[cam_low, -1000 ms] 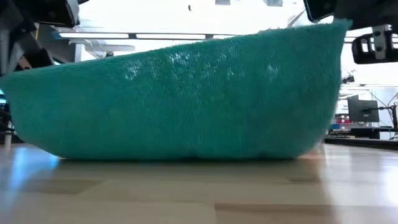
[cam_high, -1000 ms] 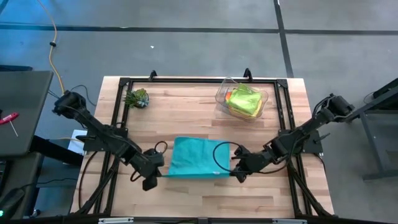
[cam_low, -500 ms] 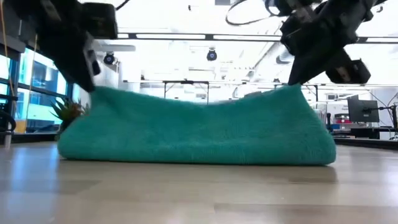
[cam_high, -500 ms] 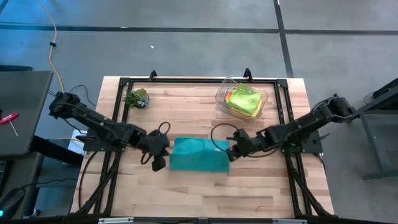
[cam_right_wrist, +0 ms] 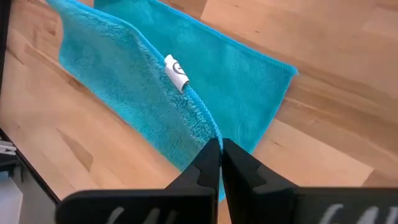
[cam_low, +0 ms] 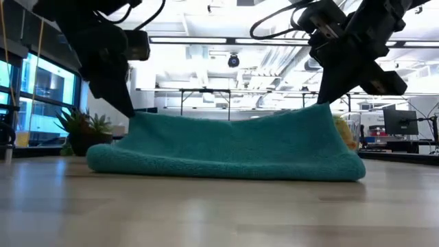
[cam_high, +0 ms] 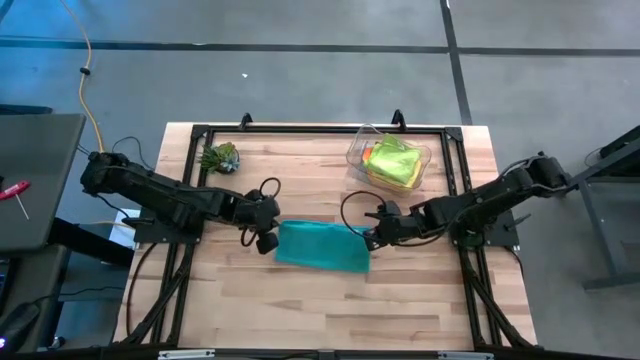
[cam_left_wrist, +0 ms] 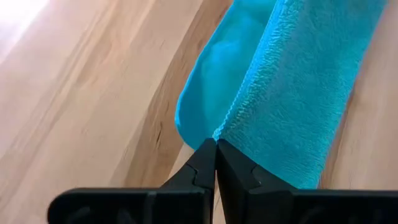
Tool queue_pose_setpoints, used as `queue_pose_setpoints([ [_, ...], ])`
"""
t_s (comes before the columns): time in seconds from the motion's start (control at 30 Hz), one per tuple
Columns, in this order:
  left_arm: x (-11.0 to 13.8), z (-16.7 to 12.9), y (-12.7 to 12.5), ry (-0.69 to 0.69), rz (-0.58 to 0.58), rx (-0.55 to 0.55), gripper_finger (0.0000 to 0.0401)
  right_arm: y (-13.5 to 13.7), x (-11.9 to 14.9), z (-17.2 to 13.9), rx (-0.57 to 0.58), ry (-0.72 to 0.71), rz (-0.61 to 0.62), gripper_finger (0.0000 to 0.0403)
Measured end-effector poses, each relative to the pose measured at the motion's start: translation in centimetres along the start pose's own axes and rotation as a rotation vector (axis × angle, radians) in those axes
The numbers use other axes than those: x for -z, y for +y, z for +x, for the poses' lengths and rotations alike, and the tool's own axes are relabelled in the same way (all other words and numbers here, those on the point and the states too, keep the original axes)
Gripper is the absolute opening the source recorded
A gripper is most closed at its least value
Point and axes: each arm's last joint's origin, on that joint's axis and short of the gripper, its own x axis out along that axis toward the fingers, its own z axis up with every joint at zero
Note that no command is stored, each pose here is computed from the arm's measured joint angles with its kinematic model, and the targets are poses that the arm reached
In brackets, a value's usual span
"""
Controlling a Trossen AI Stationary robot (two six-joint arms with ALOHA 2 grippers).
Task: Fold microfiber towels
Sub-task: Fold the blue microfiber towel
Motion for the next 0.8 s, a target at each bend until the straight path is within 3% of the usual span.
queue_pose_setpoints([
  [0.5, -0.16, 0.1, 0.27, -0.038, -0.003, -0.071, 0.0004, 0.0, -0.17, -0.01, 0.006, -0.059, 0.022, 0.0],
  [0.8, -0.22, 0.09, 0.37, -0.06, 0.026, -0.109, 0.0062, 0.02, -0.18, -0.01, 0.004, -0.059, 0.023, 0.0],
])
